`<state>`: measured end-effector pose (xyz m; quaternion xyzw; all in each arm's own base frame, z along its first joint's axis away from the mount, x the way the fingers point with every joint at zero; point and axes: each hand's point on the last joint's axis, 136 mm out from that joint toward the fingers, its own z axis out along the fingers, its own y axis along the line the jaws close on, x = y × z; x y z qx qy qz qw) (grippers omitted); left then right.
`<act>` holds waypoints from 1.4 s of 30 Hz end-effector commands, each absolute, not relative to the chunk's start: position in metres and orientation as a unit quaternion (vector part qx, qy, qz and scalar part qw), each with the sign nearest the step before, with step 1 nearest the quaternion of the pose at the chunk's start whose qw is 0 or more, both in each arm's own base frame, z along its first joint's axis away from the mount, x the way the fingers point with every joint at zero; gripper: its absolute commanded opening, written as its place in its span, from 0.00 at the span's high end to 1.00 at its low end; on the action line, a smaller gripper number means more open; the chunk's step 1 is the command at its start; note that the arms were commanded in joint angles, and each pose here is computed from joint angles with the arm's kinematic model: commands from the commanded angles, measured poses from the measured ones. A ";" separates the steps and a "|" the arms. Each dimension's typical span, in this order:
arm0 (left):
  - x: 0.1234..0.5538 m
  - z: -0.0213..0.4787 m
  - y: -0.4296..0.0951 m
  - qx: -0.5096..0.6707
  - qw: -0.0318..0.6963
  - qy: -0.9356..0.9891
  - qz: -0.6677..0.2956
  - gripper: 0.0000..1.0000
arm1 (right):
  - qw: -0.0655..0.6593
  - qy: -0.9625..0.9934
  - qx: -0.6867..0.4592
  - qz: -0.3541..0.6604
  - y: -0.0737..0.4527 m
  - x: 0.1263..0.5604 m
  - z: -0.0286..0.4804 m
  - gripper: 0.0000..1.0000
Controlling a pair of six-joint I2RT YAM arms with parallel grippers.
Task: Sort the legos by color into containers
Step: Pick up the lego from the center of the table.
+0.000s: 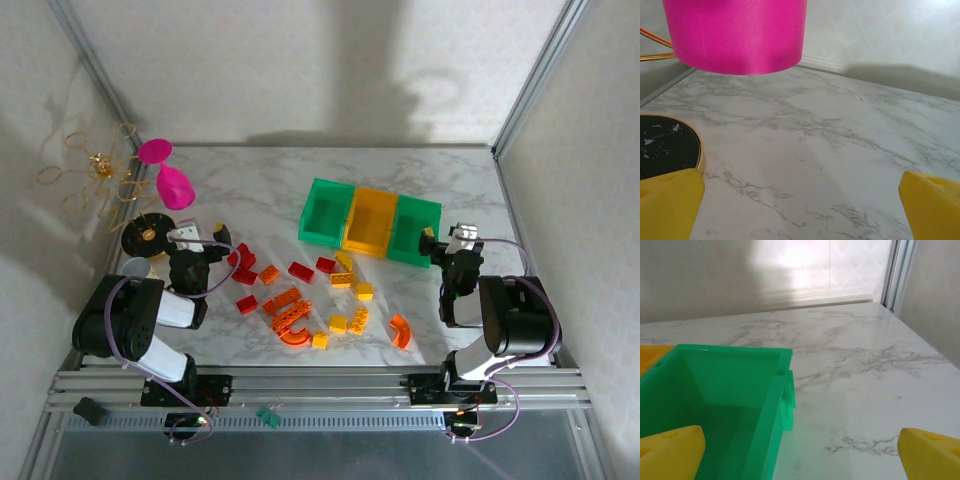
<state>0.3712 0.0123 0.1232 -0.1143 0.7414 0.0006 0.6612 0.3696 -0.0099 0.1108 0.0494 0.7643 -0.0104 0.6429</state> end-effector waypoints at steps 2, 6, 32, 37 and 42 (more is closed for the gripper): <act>0.375 0.130 0.013 -0.106 0.668 0.737 0.003 0.01 | 0.661 0.749 0.041 -0.007 -0.007 0.374 0.124 0.01; 0.376 0.135 0.008 -0.098 0.667 0.738 0.005 0.01 | 0.663 0.748 0.040 -0.007 -0.007 0.374 0.125 0.01; 0.326 0.198 0.002 -0.172 0.640 0.746 -0.073 0.01 | 0.605 0.762 0.220 0.066 -0.024 0.372 0.189 0.01; 0.313 0.216 0.014 -0.256 0.643 0.713 -0.112 0.01 | 0.562 0.791 0.204 0.129 0.000 0.366 0.186 0.01; 0.308 0.220 -0.005 -0.268 0.620 0.711 -0.195 0.01 | 0.514 0.818 0.186 0.177 0.026 0.357 0.180 0.01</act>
